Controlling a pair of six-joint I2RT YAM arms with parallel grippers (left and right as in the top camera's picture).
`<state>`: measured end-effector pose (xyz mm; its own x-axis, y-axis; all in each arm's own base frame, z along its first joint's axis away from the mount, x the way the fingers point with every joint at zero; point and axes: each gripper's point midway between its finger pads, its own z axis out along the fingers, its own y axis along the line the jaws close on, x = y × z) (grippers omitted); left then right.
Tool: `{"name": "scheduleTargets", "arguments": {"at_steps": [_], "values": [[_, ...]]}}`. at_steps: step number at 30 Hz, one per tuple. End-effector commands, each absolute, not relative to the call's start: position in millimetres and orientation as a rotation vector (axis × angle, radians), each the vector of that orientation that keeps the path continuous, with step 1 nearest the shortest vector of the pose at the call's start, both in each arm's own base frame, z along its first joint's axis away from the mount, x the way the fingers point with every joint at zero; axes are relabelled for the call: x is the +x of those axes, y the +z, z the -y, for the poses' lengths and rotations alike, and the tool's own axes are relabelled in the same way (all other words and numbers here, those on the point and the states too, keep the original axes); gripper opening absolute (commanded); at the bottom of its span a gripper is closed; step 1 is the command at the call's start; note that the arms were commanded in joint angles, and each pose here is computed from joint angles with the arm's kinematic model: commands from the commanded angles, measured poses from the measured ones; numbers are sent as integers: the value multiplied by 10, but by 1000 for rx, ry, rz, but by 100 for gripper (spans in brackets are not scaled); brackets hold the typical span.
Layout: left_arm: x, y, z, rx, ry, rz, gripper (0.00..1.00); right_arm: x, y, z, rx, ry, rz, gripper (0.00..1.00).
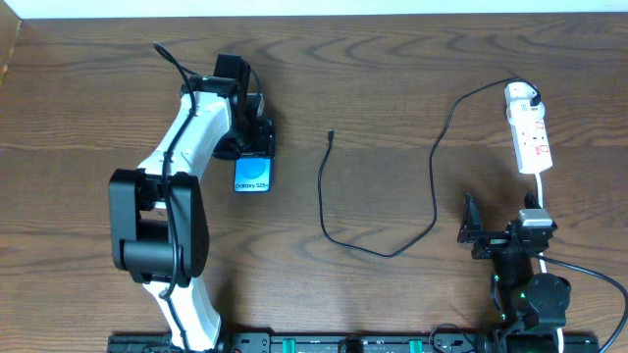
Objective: Plug charger to phone and switch on socket
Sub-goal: 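Lift the phone with the left gripper and tilt it upright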
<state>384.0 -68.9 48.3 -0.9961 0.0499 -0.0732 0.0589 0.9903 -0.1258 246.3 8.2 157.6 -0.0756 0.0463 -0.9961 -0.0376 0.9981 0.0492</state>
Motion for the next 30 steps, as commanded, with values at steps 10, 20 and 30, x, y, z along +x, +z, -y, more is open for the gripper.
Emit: {"name": "scheduleTargets", "arguments": {"at_steps": [10, 20, 30], "values": [[3741, 997, 1384, 107, -856, -2932, 70, 2461, 1570, -86, 3, 66, -1644, 99], [3655, 1310, 1750, 139, -1276, -2810, 70, 2461, 1570, -86, 3, 66, -1644, 99], [3719, 1656, 1889, 54, -1609, -2652, 70, 2461, 1572, -86, 3, 66, -1643, 99]]}}
